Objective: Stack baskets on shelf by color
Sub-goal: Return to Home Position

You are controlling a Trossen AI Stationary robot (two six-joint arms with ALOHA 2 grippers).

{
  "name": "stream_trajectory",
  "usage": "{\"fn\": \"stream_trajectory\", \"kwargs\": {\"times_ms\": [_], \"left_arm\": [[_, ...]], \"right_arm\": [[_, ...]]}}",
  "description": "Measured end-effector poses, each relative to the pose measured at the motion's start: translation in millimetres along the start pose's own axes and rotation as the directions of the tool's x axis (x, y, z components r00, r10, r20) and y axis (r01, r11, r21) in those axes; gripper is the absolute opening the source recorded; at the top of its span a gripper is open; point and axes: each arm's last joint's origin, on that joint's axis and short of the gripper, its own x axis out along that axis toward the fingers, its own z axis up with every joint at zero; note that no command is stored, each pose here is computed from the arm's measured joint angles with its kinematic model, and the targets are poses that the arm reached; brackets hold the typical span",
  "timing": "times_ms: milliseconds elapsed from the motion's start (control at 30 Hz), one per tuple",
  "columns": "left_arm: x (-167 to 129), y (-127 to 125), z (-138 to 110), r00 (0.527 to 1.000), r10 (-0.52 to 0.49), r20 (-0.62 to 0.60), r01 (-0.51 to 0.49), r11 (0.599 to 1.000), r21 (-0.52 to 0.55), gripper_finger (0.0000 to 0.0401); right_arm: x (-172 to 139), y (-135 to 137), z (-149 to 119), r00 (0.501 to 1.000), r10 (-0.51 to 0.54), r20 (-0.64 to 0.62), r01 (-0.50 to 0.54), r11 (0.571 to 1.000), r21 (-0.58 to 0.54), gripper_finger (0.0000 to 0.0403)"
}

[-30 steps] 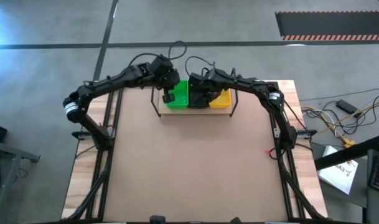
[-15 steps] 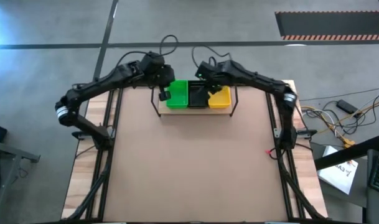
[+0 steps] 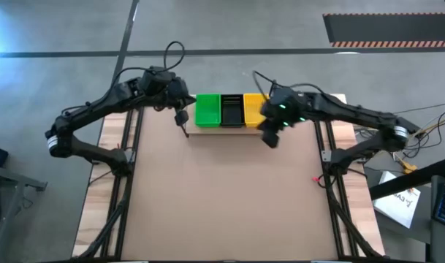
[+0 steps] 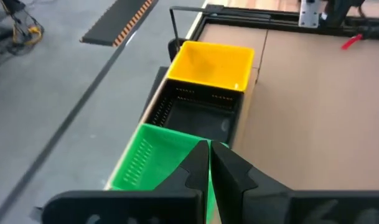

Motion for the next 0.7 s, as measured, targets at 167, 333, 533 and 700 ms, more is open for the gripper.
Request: {"fn": "stream_trajectory", "kwargs": {"times_ms": [167,333,533,700], "left_arm": [[-6.8,-8.1,-3.7,0.999,-0.018,0.047,0.022,0.994,-0.104,0.0],[-5.6,-13.9,-2.6,0.994,-0.03,0.101,0.049,0.979,-0.197,0.0],[-0.8,-21.2,4.6,0.986,-0.052,0.158,0.083,0.977,-0.198,0.0],[4.1,-22.7,9.0,0.98,-0.053,0.191,0.108,0.952,-0.287,0.0]], "right_arm": [[-13.9,4.4,-48.6,0.991,0.126,0.048,-0.127,0.992,0.006,0.0008],[-15.6,4.9,-89.4,0.934,0.334,0.124,-0.338,0.941,0.008,0.0008],[-15.0,1.8,-128.4,0.876,0.438,0.201,-0.447,0.895,-0.001,0.0009],[-20.3,-1.5,-153.8,0.851,0.45,0.272,-0.467,0.884,-0.003,0.0009]]}}
